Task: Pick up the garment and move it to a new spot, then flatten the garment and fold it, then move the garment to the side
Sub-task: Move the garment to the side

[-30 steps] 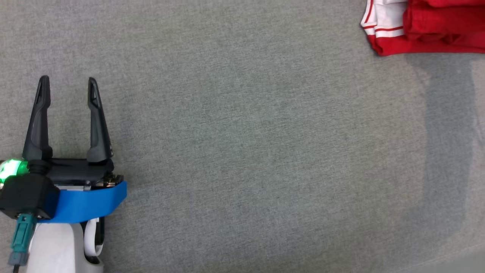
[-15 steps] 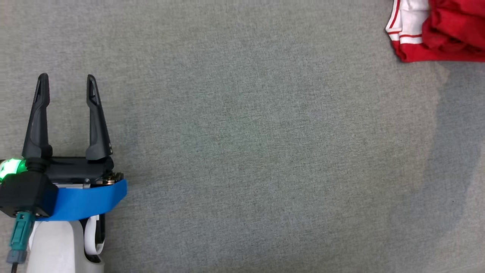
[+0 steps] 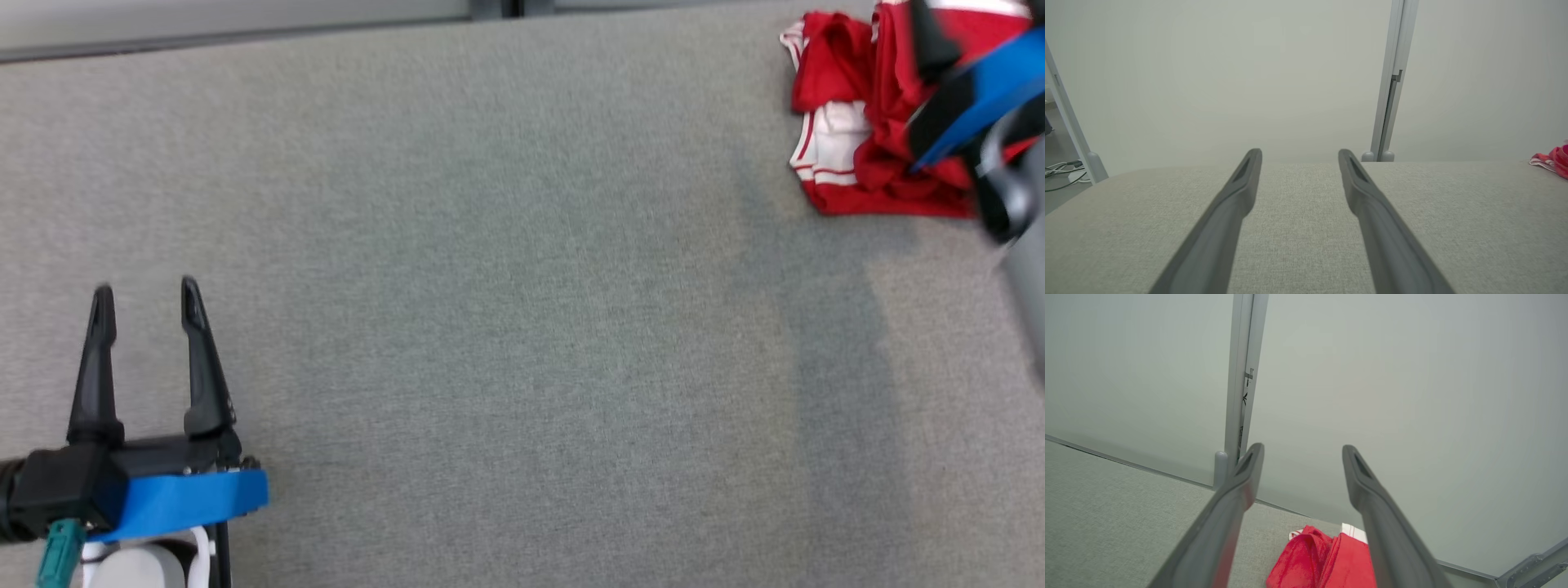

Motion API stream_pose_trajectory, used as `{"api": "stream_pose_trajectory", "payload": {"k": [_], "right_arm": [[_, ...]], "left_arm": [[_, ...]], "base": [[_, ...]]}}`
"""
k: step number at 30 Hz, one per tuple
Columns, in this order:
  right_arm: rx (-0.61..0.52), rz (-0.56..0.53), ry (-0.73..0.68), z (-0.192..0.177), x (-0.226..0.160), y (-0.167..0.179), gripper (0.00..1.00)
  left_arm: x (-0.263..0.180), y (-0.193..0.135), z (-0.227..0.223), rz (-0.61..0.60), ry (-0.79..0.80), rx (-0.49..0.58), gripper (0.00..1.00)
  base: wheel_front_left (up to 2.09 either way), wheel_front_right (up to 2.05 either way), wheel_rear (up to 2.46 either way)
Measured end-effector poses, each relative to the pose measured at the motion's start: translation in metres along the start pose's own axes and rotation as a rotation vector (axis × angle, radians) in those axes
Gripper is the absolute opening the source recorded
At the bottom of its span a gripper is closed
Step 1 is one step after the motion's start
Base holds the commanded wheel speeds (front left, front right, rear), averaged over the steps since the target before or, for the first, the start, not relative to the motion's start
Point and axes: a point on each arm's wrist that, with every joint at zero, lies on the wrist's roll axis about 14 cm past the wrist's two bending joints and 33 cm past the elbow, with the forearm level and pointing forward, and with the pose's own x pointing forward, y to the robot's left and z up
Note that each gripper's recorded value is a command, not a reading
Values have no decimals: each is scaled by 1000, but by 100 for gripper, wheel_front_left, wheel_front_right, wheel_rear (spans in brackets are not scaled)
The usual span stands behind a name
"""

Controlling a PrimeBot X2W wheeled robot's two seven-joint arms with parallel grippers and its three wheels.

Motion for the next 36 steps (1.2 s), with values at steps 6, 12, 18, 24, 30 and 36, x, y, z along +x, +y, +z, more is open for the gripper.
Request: {"api": "stream_pose_trajectory", "payload": {"k": [6, 12, 18, 24, 30, 36], "right_arm": [[158, 88, -109, 16, -38, 65, 100], [303, 109, -87, -5, -83, 110, 100], [366, 94, -58, -21, -111, 124, 100], [407, 61, -18, -39, -149, 133, 100], [425, 42, 8, -48, -184, 141, 100], [420, 45, 7, -46, -197, 146, 100]], "left_arm": [[-32, 16, 5, 60, 25, -7, 100], [-62, 30, 7, 110, 46, -15, 100], [-78, 37, 6, 135, 59, -18, 100], [-92, 37, 5, 139, 70, -24, 100], [-108, 37, 2, 142, 84, -33, 100], [-116, 37, 2, 143, 85, -37, 100]], "base": [[0, 0, 0], [0, 0, 0], [0, 0, 0], [0, 0, 0], [0, 0, 0], [0, 0, 0]]}}
